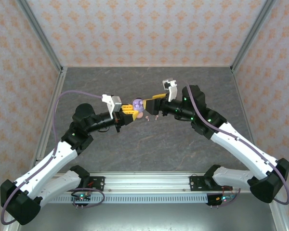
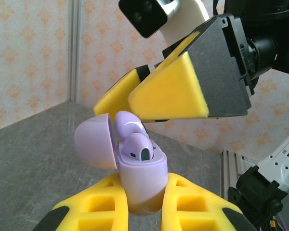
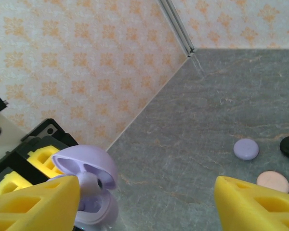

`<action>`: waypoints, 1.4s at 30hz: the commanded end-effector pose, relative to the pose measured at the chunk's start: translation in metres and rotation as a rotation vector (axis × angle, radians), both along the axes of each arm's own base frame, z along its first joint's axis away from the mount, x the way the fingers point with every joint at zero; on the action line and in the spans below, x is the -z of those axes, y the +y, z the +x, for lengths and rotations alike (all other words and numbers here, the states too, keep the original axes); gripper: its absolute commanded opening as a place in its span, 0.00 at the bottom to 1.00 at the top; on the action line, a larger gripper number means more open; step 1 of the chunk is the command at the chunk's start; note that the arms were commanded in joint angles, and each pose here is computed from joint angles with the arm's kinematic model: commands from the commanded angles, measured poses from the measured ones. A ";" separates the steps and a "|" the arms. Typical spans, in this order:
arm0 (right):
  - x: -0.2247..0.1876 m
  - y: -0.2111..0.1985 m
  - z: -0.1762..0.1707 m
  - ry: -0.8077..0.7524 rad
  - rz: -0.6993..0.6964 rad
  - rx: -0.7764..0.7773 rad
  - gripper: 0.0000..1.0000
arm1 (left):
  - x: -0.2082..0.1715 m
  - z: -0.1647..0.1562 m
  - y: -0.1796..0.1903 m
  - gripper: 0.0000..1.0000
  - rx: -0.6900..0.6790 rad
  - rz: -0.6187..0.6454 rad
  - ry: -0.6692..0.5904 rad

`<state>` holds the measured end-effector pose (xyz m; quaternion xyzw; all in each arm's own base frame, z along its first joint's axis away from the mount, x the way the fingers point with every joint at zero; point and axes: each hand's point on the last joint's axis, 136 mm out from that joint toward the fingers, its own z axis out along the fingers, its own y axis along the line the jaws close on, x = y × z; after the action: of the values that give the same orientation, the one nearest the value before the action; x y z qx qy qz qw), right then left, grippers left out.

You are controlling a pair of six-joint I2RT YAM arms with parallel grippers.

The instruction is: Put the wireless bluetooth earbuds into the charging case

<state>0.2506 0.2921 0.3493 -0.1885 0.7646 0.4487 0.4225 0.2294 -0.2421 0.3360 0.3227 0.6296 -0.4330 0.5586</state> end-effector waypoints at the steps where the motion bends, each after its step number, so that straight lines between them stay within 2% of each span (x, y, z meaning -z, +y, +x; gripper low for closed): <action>1: -0.015 0.000 0.002 -0.006 0.021 0.005 0.73 | -0.027 -0.008 -0.003 0.00 0.031 -0.040 -0.078; 7: -0.013 0.000 -0.001 0.000 0.017 -0.008 0.73 | -0.025 -0.008 -0.003 0.00 0.028 -0.036 -0.076; 16: -0.032 -0.013 -0.005 -0.048 0.040 0.023 0.73 | -0.024 -0.007 -0.003 0.00 0.028 -0.030 -0.075; 27: -0.037 -0.001 -0.005 -0.043 0.069 -0.030 0.75 | -0.024 -0.007 -0.005 0.00 0.035 -0.027 -0.074; 31: -0.046 0.002 -0.017 -0.044 0.143 -0.106 0.88 | -0.027 -0.010 -0.005 0.00 0.040 -0.032 -0.082; 34: -0.047 0.007 -0.027 -0.024 0.166 -0.178 0.95 | -0.029 -0.010 -0.006 0.00 0.047 -0.040 -0.085; 42: -0.034 0.022 -0.033 0.053 0.147 -0.285 0.95 | -0.031 -0.012 -0.010 0.00 0.068 -0.041 -0.087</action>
<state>0.2249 0.3083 0.3718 -0.2299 0.7256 0.5402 0.3589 0.2260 -0.2477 0.3424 0.3321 0.6203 -0.4394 0.5584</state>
